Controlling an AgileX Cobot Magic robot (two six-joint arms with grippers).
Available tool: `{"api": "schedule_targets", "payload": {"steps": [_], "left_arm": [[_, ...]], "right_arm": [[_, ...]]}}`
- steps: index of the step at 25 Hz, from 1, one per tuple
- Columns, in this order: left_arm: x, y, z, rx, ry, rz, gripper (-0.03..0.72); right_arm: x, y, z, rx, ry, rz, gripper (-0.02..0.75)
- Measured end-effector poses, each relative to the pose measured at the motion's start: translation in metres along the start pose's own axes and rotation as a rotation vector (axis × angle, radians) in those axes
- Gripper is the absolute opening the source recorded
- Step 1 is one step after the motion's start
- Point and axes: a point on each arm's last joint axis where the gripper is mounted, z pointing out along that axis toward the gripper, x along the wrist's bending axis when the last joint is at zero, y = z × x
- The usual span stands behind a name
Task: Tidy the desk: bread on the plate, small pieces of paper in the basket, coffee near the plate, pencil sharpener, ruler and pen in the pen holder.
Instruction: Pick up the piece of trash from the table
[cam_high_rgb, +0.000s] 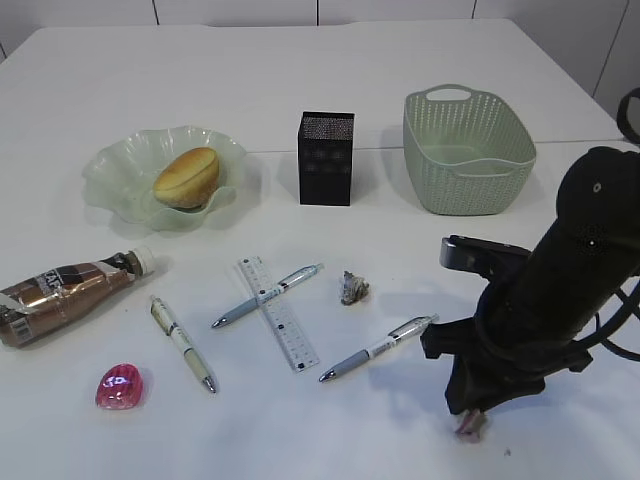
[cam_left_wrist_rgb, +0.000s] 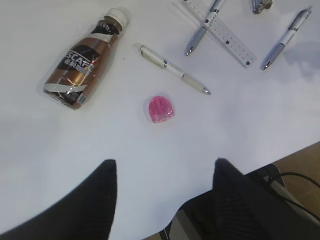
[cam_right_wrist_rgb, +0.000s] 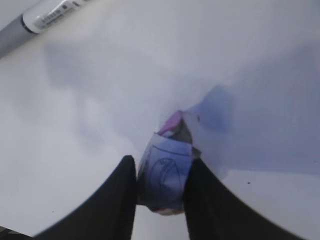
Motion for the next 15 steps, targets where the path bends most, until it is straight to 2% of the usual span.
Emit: {"api": "schedule_targets", "payload": {"steps": [1, 2, 4, 7, 15], "left_arm": [[0.0, 0.0, 0.0, 0.0, 0.0, 0.0, 0.424], [0.0, 0.0, 0.0, 0.0, 0.0, 0.0, 0.421], [0.0, 0.0, 0.0, 0.0, 0.0, 0.0, 0.416], [0.0, 0.0, 0.0, 0.0, 0.0, 0.0, 0.41], [0.0, 0.0, 0.0, 0.0, 0.0, 0.0, 0.394]], "right_arm": [[0.0, 0.0, 0.0, 0.0, 0.0, 0.0, 0.33], [0.0, 0.0, 0.0, 0.001, -0.005, -0.005, 0.167], [-0.001, 0.0, 0.0, 0.001, -0.008, -0.009, 0.12], [-0.002, 0.0, 0.0, 0.002, -0.017, -0.018, 0.089], [0.007, 0.005, -0.012, 0.067, 0.007, -0.048, 0.08]]}}
